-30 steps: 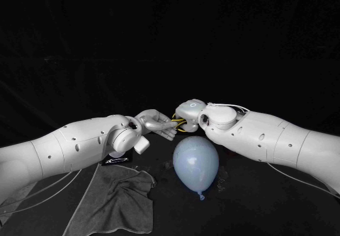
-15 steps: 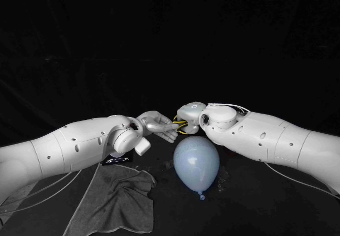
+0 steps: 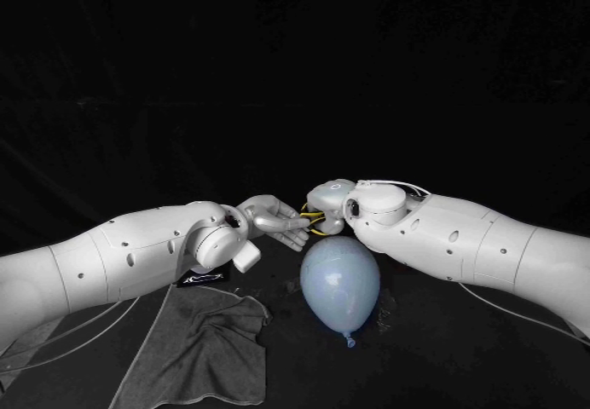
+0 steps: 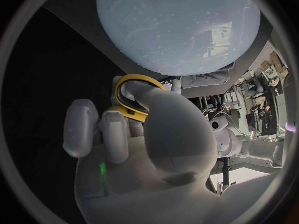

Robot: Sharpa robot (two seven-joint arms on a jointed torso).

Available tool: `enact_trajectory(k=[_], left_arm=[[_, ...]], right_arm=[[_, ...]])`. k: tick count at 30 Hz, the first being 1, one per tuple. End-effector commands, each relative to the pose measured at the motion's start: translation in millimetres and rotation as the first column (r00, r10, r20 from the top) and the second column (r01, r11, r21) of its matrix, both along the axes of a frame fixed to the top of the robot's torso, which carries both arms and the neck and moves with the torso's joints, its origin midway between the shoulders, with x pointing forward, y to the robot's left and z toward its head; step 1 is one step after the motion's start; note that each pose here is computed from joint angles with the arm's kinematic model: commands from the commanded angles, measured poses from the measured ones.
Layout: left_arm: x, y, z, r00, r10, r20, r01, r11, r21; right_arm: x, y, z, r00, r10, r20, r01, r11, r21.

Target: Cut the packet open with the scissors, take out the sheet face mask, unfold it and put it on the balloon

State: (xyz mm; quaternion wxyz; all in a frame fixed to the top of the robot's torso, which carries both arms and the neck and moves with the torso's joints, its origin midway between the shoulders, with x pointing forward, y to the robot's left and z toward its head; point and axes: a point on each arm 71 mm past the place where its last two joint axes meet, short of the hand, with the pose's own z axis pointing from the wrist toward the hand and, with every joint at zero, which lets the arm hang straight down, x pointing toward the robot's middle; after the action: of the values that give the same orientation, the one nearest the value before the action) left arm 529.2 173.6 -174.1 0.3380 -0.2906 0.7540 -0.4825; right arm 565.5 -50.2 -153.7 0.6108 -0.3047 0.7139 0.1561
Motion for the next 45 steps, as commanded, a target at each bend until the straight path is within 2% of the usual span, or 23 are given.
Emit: enact_trajectory(k=[1,9,15,20,24,27,31,32,33,35,38,41,45], left_arm=[[-12.0,-34.9,21.3,0.986,-0.151,0.073,0.161,0.976,-0.146],[-6.2,-16.2,22.8,0.993,-0.066,0.102,0.08,0.987,-0.14],[-1.7,6.5,22.2,0.995,-0.013,0.102,0.028,0.99,-0.142],[-1.3,27.4,21.6,0.996,0.011,0.09,0.002,0.989,-0.146],[-2.4,46.1,22.0,0.996,0.048,0.07,-0.035,0.984,-0.174],[-2.9,63.5,23.0,0.994,0.096,0.059,-0.083,0.976,-0.203],[-2.5,88.9,24.8,0.983,0.178,0.052,-0.16,0.957,-0.243],[-2.2,99.1,25.7,0.976,0.212,0.053,-0.192,0.946,-0.26],[-2.1,104.8,26.2,0.971,0.231,0.053,-0.209,0.94,-0.27],[-1.7,118.5,27.3,0.959,0.276,0.058,-0.248,0.924,-0.291],[-1.6,133.0,28.1,0.946,0.317,0.069,-0.282,0.909,-0.307],[-2.1,146.7,27.2,0.936,0.344,0.079,-0.303,0.898,-0.319],[-5.8,160.1,21.7,0.932,0.354,0.074,-0.315,0.894,-0.318]], right_arm=[[-2.1,1,-4.6,0.999,-0.023,0.03,0.024,0.999,-0.035],[0.9,-10,0.8,0.996,-0.026,0.083,0.026,1.0,0.003],[8.7,-31,5.4,0.99,-0.09,0.109,0.085,0.995,0.049],[16.2,-50,10.3,0.984,-0.145,0.108,0.134,0.986,0.103],[20.3,-66,14.4,0.979,-0.176,0.105,0.16,0.977,0.14],[21.7,-77,16.6,0.976,-0.193,0.102,0.176,0.972,0.157],[22.6,-91,18.4,0.971,-0.218,0.096,0.2,0.964,0.174],[22.7,-97,19.2,0.969,-0.23,0.09,0.21,0.959,0.188],[22.7,-101,19.8,0.968,-0.237,0.086,0.217,0.955,0.2],[22.3,-111,21.8,0.964,-0.259,0.065,0.236,0.939,0.25],[20.4,-122,25.4,0.958,-0.285,0.021,0.261,0.903,0.34],[14.2,-134,28.4,0.949,-0.308,-0.071,0.305,0.835,0.458],[1.8,-145,30.6,0.927,-0.296,-0.231,0.375,0.71,0.596]])
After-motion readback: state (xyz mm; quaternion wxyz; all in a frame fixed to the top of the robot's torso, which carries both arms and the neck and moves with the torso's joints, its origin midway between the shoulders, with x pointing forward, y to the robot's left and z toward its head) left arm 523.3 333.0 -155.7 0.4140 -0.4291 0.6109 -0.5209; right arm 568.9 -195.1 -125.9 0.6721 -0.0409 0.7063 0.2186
